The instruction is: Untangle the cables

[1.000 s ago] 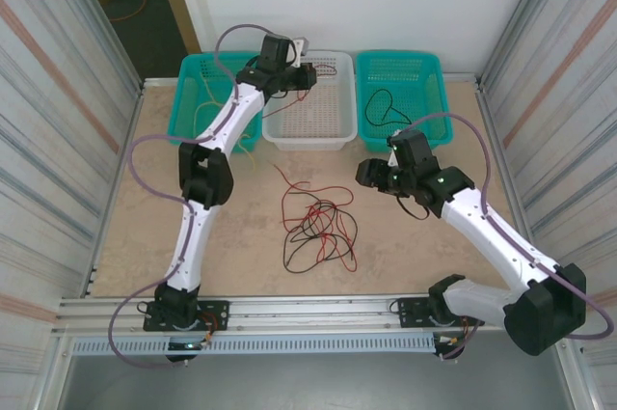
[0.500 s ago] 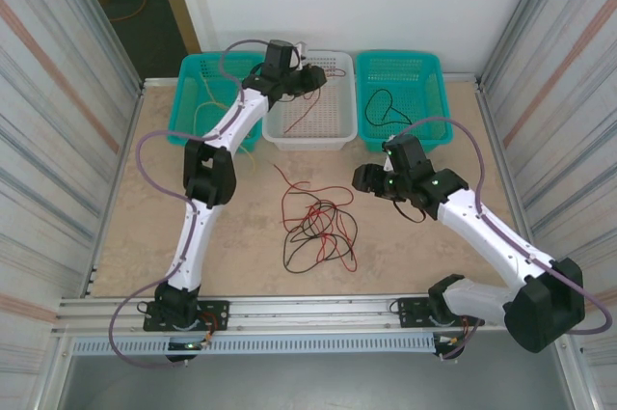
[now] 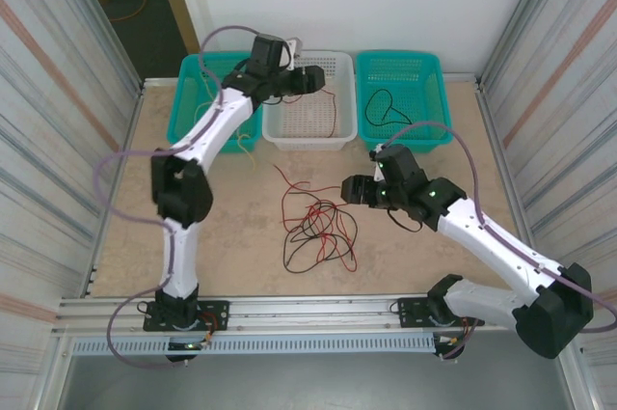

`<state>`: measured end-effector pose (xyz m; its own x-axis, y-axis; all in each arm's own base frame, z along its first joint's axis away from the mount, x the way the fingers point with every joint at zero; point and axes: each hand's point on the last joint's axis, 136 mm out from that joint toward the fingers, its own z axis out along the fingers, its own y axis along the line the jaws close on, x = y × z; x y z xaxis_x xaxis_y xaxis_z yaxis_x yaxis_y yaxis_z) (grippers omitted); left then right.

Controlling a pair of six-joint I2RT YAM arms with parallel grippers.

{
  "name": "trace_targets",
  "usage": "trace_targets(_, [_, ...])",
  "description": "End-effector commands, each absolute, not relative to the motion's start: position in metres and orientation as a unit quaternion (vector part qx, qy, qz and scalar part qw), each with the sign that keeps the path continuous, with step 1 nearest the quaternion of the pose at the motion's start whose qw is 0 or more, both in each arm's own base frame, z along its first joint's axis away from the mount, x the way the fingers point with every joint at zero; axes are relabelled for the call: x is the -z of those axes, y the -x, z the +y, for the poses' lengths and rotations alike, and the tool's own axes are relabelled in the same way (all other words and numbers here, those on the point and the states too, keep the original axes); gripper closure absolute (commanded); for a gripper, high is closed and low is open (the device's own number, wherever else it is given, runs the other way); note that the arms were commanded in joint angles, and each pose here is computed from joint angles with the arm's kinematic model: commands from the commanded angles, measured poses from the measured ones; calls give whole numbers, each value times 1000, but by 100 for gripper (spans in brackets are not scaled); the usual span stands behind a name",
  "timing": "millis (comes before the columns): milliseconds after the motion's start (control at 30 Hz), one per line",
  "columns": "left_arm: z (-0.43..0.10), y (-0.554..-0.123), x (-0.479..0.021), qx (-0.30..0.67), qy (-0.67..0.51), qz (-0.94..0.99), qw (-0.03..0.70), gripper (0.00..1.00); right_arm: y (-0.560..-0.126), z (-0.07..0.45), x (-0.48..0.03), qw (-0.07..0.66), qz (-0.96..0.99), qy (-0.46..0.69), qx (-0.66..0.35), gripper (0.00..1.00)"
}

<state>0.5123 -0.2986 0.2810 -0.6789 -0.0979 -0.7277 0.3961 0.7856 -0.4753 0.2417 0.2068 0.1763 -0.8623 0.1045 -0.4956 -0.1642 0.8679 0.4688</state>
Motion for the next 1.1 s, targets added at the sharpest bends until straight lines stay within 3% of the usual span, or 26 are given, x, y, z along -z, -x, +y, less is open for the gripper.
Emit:
trace_targets(0, [-278, -462, -330, 298, -132, 840, 434, 31, -222, 211, -151, 228, 944, 45, -235, 29])
trace_targets(133, [-259, -399, -315, 306, -155, 842, 416, 43, -217, 217, -127, 204, 951, 44, -229, 35])
trace_targets(300, [-240, -330, -260, 321, -151, 867, 351, 53, -212, 248, -129, 206, 942, 87, -251, 37])
trace_targets(567, [-247, -267, -218, 391, -166, 857, 292, 59, -222, 267, -108, 190, 951, 127, -209, 41])
trace_targets(833, [-260, -260, -211, 394, -183, 856, 280, 65, -239, 272, -99, 201, 954, 143, -171, 68])
trace_targets(1000, [-271, -251, -212, 406, -207, 848, 273, 61, -241, 268, -127, 233, 944, 158, -172, 100])
trace_targets(1067, [-279, -247, -215, 418, -220, 839, 271, 59, -240, 265, -148, 257, 935, 164, -184, 100])
